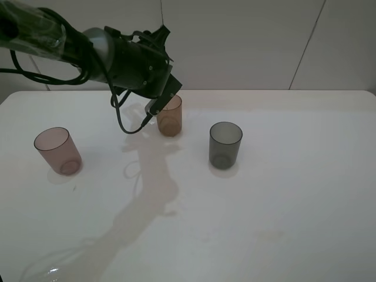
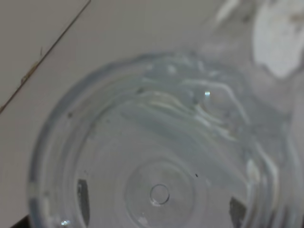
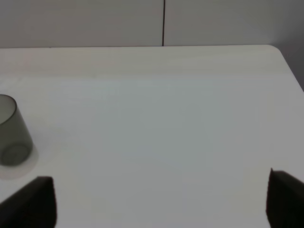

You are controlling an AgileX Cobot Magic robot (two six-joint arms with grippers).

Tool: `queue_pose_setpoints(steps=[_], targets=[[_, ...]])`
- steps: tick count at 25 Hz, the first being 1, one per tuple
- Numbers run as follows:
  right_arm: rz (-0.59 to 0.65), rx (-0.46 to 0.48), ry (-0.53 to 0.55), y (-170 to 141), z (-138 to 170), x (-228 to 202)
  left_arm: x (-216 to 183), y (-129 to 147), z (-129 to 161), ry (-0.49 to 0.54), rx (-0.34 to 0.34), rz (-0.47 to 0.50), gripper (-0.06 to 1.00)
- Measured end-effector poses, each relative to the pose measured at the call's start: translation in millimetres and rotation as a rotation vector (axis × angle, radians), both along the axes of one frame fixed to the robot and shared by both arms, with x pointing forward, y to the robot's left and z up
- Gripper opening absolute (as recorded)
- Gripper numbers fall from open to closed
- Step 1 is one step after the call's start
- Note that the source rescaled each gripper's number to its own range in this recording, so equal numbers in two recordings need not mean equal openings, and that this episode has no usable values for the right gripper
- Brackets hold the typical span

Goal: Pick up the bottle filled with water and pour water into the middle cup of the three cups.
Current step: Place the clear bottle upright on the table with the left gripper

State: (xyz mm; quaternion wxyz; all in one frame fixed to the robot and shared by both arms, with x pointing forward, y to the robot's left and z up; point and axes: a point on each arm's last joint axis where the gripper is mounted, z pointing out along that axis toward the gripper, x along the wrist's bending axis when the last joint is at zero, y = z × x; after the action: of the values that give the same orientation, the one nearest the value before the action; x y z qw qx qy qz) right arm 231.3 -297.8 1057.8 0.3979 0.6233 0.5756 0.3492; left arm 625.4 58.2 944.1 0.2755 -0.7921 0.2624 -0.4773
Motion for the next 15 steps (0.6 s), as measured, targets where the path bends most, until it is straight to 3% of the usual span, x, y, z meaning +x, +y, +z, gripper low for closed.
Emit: queue_pose_setpoints(steps=[15], targets=[[0.000,0.000,0.000,0.0,0.0,0.0,4.1,1.3,2.6,-0.026,0.031,-0.035,0.01]])
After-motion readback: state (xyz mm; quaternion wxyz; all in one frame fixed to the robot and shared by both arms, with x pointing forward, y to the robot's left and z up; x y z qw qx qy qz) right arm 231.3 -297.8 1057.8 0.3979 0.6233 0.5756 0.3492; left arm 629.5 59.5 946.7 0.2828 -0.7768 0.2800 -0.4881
